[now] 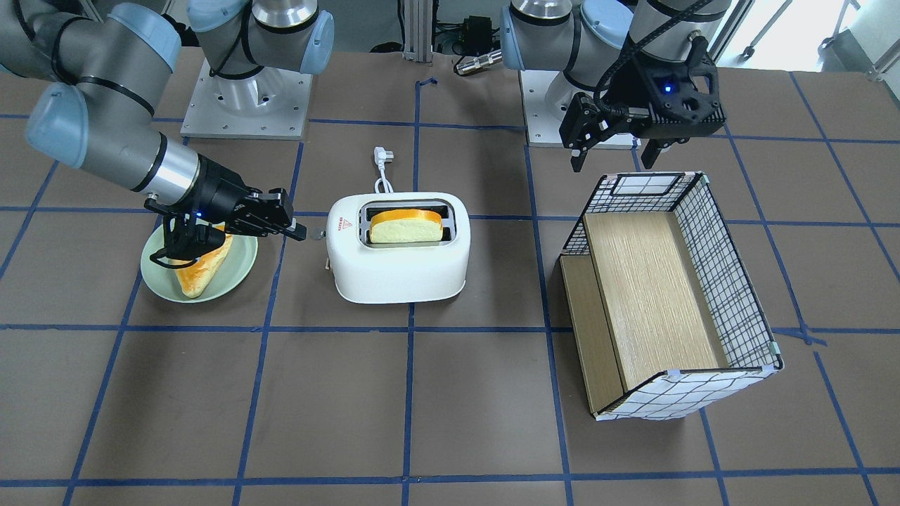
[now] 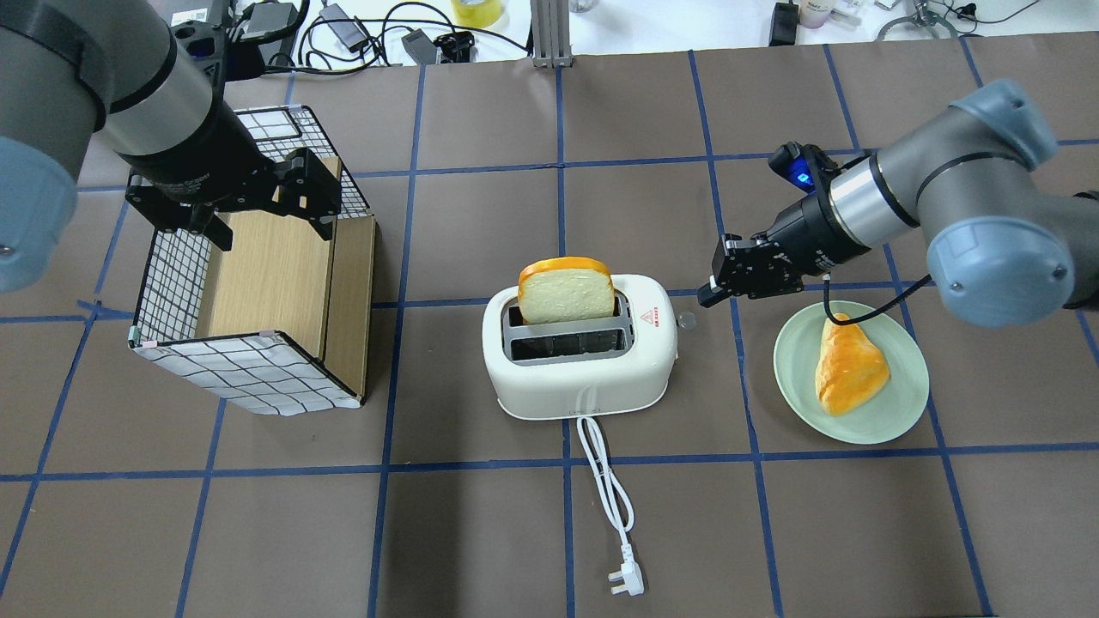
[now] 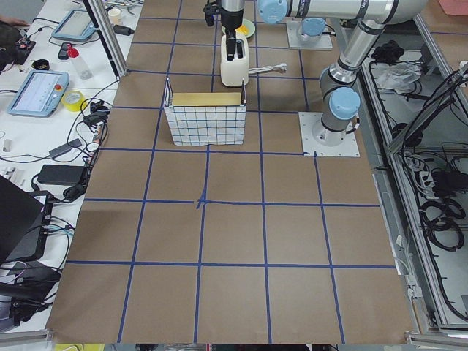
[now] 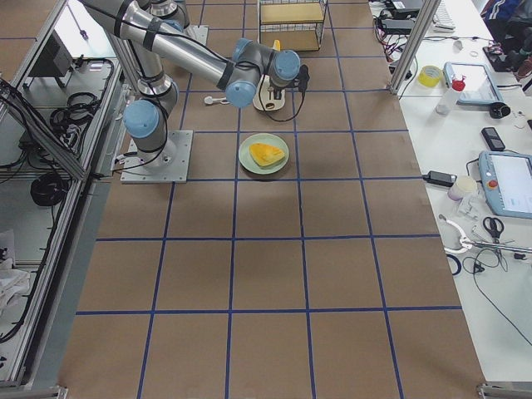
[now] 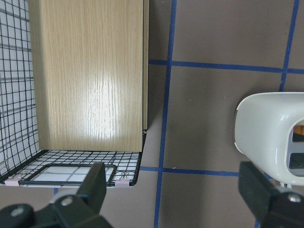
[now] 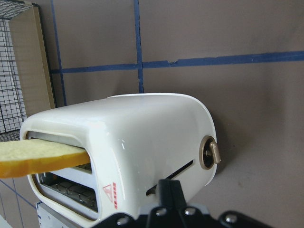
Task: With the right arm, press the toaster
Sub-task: 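Move the right gripper down to the lever on the white toaster's side, then push the toaster lever down with the right gripper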
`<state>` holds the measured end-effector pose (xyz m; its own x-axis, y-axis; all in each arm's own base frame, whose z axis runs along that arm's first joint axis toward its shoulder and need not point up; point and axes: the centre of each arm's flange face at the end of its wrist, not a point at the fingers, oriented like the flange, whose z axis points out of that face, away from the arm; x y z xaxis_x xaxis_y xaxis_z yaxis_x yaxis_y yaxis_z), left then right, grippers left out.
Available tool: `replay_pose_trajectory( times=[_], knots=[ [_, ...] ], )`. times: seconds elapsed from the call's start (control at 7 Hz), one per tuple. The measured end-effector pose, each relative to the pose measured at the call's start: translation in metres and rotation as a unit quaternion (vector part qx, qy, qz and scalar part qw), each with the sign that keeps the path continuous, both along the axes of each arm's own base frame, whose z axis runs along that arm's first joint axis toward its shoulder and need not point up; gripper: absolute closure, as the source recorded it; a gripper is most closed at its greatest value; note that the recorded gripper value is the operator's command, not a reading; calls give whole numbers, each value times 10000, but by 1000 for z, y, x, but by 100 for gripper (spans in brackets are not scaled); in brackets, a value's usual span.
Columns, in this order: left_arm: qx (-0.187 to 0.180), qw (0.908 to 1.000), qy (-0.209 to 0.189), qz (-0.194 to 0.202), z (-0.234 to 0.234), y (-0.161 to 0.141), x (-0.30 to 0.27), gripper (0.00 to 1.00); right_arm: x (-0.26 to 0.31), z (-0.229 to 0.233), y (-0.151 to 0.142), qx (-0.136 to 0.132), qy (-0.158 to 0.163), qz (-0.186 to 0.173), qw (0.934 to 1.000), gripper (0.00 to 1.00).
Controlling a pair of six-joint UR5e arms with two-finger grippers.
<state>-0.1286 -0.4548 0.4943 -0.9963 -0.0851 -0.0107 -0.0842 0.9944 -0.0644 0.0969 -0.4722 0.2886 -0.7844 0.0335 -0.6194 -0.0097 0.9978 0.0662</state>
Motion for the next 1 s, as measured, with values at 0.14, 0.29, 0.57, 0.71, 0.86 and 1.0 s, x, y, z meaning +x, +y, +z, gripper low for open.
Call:
replay_pose_trajectory(
  times=[0.14, 0.29, 0.57, 0.71, 0.86, 1.0],
  knots=[
    [0, 10000, 0, 0, 0, 0, 0, 0, 1, -8, 3, -7, -8, 0, 10000, 100],
    [0, 10000, 1, -1, 0, 0, 0, 0, 1, -11, 4, -9, -10, 1, 10000, 100],
    [0, 10000, 2, -2, 0, 0, 0, 0, 1, -5, 1, -61, 9, -28, 10000, 100],
    [0, 10000, 0, -2, 0, 0, 0, 0, 0, 4, -3, -130, 23, -62, 9999, 100],
    [0, 10000, 0, -2, 0, 0, 0, 0, 1, 12, -6, -201, -2, -86, 9998, 100],
    [0, 10000, 0, -2, 0, 0, 0, 0, 3, 14, -5, -206, -50, -85, 9997, 100]
  ],
)
